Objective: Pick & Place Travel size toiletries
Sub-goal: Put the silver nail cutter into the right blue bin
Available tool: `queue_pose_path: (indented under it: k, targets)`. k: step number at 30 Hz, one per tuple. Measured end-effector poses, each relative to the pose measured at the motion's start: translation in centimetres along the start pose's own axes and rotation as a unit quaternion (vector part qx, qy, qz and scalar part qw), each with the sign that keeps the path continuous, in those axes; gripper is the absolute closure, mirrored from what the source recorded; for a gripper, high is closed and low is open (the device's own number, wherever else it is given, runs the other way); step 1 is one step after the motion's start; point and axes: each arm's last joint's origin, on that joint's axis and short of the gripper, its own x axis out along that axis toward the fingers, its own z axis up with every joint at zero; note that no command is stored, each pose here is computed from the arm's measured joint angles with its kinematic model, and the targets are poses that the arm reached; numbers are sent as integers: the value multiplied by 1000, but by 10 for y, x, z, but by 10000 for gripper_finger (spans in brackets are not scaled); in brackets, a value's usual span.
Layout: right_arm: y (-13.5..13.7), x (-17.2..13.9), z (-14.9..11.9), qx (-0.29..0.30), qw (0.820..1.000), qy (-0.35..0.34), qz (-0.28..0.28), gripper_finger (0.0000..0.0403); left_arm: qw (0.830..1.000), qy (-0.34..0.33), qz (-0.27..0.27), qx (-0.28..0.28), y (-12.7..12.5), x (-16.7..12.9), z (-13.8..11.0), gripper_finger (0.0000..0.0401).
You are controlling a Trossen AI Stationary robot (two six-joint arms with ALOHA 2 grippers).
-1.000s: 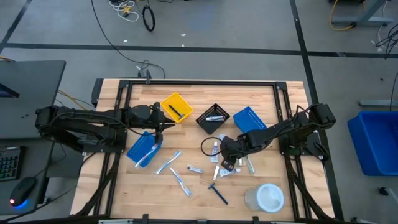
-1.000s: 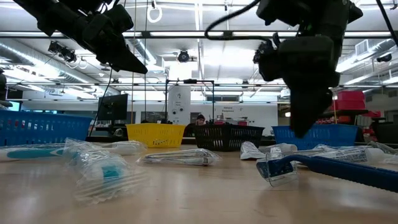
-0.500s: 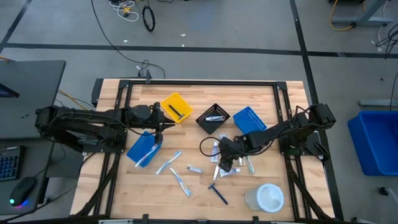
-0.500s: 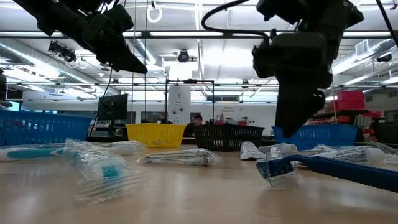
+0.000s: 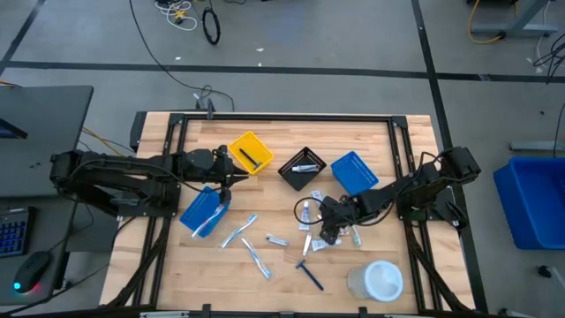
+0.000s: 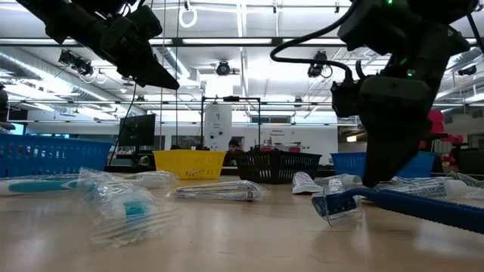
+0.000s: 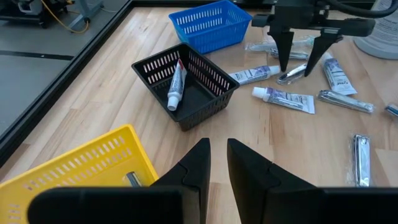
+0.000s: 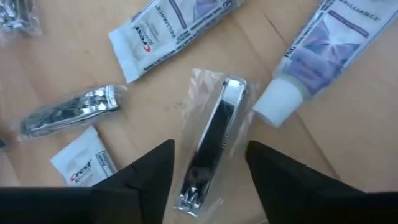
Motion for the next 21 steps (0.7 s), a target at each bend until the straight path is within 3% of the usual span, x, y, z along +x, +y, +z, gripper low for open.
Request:
queue_pose_path:
  k: [6, 12, 17, 21]
  targets:
    - [-4, 2, -2, -4, 1000, -7, -9, 279, 1000, 0, 0, 0, 0, 0, 0, 340]
    - [2, -11, 10, 4, 1000, -19, 20, 352, 1000, 0, 0, 0, 0, 0, 0, 340]
    - [5, -50, 33, -4, 997, -61, 49, 354, 1000, -2, 0, 0, 0, 0, 0, 340]
    - [-6, -86, 44, 1, 994, -112, -2, 342, 1000, -2, 0, 0, 0, 0, 0, 340]
